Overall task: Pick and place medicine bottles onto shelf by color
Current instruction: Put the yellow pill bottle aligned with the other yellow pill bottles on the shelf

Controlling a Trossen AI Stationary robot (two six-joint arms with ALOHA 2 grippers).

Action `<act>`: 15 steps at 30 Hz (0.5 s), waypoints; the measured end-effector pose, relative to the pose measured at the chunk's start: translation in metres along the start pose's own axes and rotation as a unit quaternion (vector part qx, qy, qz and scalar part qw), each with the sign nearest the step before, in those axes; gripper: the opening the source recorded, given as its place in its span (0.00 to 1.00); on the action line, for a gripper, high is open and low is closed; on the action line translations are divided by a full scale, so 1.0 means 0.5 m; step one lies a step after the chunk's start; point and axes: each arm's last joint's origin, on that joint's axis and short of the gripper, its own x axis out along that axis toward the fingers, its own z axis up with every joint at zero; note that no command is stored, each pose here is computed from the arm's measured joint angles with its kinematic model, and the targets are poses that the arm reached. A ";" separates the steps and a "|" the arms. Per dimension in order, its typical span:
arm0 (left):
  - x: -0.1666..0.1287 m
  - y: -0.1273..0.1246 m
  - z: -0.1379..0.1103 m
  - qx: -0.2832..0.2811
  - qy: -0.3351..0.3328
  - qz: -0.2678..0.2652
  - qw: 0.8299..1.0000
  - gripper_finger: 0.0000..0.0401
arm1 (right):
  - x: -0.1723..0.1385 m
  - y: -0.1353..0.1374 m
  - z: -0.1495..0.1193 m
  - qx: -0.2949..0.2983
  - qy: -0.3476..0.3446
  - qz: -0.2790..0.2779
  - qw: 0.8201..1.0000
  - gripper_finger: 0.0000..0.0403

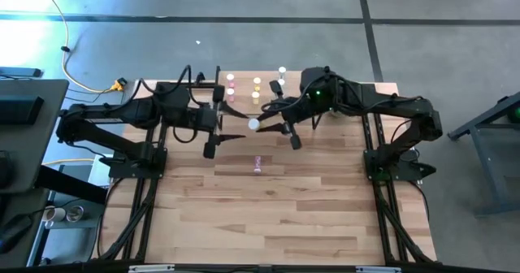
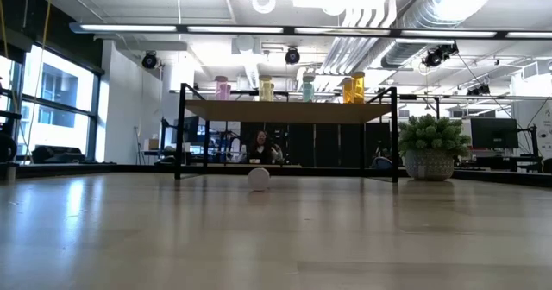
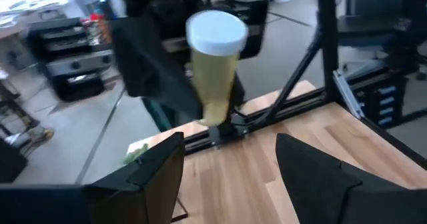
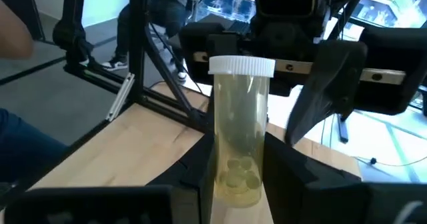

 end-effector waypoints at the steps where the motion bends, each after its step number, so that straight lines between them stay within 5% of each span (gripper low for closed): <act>1: 0.005 -0.002 -0.002 0.004 0.002 -0.005 1.000 0.56 | 0.001 0.000 -0.001 0.004 0.000 0.001 1.000 0.22; 15: 0.010 -0.015 -0.025 -0.009 0.004 0.004 1.000 0.56 | 0.043 0.008 -0.023 0.091 0.028 0.007 0.995 0.22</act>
